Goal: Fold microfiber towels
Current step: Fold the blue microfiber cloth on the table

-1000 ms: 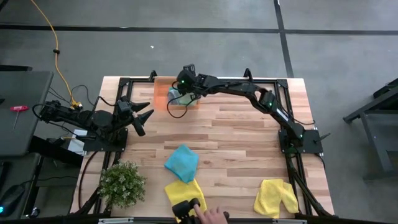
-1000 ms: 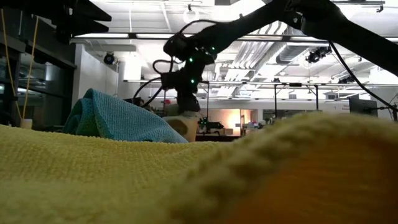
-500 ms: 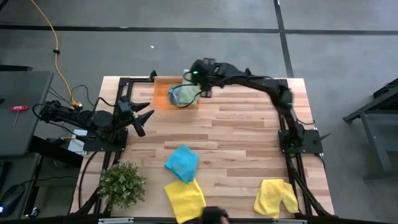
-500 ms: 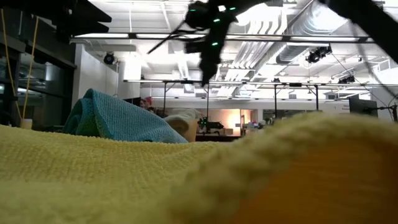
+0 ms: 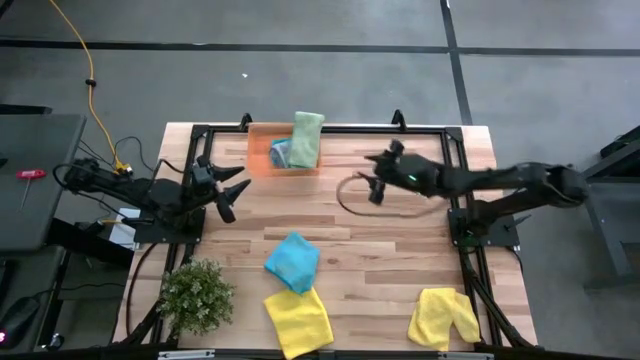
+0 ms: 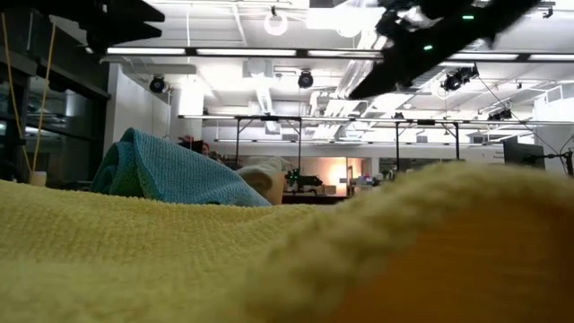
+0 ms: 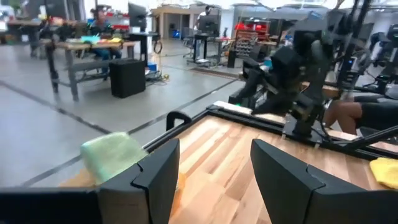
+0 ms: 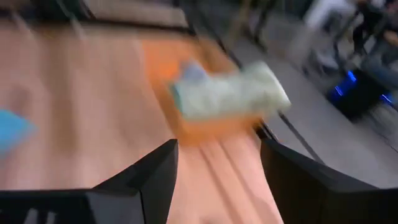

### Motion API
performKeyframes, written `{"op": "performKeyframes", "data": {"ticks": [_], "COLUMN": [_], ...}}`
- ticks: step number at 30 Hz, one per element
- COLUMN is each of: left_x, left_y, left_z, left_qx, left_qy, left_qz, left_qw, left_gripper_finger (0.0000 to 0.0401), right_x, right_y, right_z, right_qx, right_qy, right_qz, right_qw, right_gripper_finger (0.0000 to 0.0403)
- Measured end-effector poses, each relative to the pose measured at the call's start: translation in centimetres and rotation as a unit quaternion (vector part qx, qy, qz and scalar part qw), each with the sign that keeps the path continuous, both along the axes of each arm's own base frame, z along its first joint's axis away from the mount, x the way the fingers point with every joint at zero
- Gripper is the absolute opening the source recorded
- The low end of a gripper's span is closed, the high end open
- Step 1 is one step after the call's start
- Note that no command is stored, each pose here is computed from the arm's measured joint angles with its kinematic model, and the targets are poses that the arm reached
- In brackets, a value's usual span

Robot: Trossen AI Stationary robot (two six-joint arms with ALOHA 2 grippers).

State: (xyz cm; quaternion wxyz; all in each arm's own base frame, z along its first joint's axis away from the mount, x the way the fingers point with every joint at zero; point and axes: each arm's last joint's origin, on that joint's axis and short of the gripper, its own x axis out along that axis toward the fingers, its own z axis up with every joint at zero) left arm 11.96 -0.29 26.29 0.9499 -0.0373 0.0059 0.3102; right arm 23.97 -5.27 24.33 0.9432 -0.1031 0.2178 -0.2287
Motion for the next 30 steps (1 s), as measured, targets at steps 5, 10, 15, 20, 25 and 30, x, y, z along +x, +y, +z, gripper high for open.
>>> {"op": "performKeyframes", "data": {"ticks": [5, 10, 15, 20, 25, 30], "left_x": [2.6, 5.8, 8.4, 10.0, 10.5, 10.6], "left_y": [-0.7, -1.6, -1.7, -1.5, -1.5, -1.7], "left_z": [0.1, -0.4, -1.5, -1.8, -1.6, -1.6], "left_qx": [0.045, 0.103, 0.135, 0.138, 0.140, 0.131], "left_qy": [0.011, 0.013, 0.018, 0.037, 0.038, 0.028], "left_qz": [-0.046, -0.094, -0.104, -0.096, -0.108, -0.139], "left_qw": [0.998, 0.990, 0.985, 0.985, 0.984, 0.981], "left_gripper_finger": [0.0188, 0.0188, 0.0188, 0.0188, 0.0188, 0.0188], "right_x": [-2.7, -4.2, -4.4, -4.4, -4.4, -4.4], "right_y": [2.5, 3.9, 4.7, 4.9, 4.9, 4.9], "right_z": [-1.1, -1.9, -2.5, -2.5, -2.5, -2.5], "right_qx": [0.017, 0.012, 0.016, 0.017, 0.027, 0.027], "right_qy": [-0.160, -0.231, -0.227, -0.227, -0.229, -0.229], "right_qz": [0.078, 0.116, 0.136, 0.141, 0.139, 0.139], "right_qw": [0.984, 0.966, 0.964, 0.963, 0.963, 0.963], "right_gripper_finger": [0.0222, 0.0222, 0.0222, 0.0222, 0.0222, 0.0222]}}
